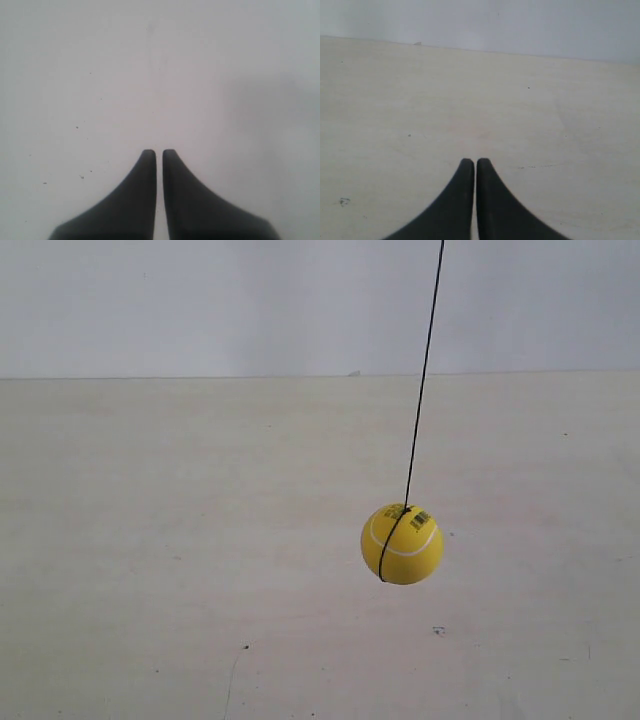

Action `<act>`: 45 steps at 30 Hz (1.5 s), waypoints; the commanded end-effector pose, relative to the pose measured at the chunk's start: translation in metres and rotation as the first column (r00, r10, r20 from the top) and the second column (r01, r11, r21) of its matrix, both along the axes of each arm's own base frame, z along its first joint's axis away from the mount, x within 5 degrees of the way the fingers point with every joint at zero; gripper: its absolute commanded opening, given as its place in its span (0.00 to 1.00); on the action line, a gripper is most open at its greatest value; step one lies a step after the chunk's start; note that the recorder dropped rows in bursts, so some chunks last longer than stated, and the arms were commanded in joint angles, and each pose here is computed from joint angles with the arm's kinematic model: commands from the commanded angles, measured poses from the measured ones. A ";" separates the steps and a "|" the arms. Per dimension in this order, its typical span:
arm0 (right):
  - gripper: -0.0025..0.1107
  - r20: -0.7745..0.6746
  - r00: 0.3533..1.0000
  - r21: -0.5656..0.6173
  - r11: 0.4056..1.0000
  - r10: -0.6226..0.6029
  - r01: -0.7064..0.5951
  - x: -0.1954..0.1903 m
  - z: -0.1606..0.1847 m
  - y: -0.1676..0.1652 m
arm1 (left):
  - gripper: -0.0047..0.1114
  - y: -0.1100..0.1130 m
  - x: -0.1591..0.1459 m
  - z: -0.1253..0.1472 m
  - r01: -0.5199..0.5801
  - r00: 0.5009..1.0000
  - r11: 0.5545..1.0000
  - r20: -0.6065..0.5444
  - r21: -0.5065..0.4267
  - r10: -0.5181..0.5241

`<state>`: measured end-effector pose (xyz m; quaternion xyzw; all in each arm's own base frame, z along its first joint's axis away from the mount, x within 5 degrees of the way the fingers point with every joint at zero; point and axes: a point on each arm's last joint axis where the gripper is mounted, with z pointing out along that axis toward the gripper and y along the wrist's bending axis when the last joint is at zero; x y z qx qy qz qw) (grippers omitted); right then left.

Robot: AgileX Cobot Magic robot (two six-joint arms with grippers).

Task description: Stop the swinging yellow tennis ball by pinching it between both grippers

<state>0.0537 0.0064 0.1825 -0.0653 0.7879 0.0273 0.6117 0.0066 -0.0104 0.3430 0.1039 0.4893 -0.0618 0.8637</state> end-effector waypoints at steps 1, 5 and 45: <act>0.02 0.008 1.000 -0.006 1.000 0.000 0.001 0.000 0.001 0.000 | 0.08 0.000 0.001 -0.002 0.003 1.000 1.000 -0.010 -0.019 -0.003; 0.02 0.008 1.000 -0.006 1.000 0.000 0.001 0.000 0.001 0.000 | 0.08 0.000 0.001 -0.002 0.003 1.000 1.000 -0.010 -0.019 -0.003; 0.02 0.008 1.000 -0.006 1.000 0.000 0.001 0.000 0.001 0.000 | 0.08 0.009 0.049 -0.150 -0.178 0.770 0.980 -0.607 0.092 0.196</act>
